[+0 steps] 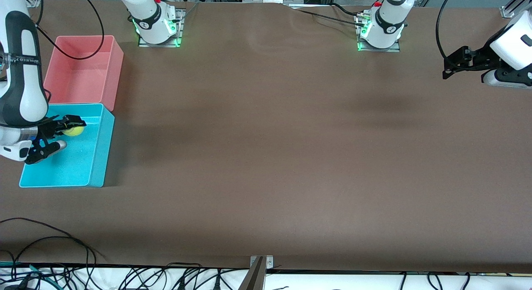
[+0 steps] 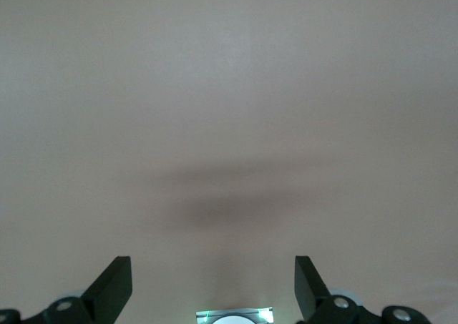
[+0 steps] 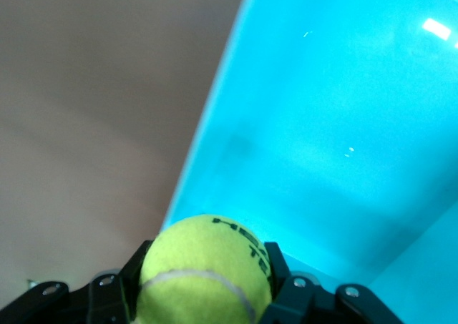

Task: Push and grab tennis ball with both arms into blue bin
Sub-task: 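Lower the ball into the blue bin and open the right gripper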

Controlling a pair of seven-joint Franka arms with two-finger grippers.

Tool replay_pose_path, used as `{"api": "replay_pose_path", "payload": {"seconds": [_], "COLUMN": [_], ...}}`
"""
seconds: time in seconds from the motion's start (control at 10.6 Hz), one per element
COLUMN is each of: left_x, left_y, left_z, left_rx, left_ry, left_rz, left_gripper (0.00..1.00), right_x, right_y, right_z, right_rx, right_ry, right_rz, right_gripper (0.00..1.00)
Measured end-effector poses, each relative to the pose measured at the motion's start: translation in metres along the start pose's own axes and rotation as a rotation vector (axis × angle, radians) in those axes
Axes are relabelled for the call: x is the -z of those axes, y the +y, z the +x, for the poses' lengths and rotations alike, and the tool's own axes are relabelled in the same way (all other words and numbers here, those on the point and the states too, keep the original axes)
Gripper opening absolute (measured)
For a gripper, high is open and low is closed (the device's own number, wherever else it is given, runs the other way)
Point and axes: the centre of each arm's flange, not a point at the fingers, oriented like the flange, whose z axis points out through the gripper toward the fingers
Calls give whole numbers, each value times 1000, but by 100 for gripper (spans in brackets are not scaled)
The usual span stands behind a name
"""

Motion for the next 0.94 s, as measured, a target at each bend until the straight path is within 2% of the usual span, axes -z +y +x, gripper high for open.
{"api": "replay_pose_path", "payload": {"seconds": [0.19, 0.38, 0.76, 0.94], "left_x": [0, 0, 0, 0], "left_y": [0, 0, 0, 0], "left_z": [0, 0, 0, 0], "left_rx": [0, 0, 0, 0], "left_ry": [0, 0, 0, 0], "left_rz": [0, 0, 0, 0], "left_gripper": [100, 100, 100, 100], "right_x": [-29, -41, -65, -73], "right_y": [29, 41, 65, 74], "right_z": [-14, -21, -27, -24], "right_rx": [19, 44, 116, 176], "right_ry": [36, 36, 60, 48], "right_rz": [-40, -93, -140, -183], "right_gripper": [66, 66, 66, 66]}}
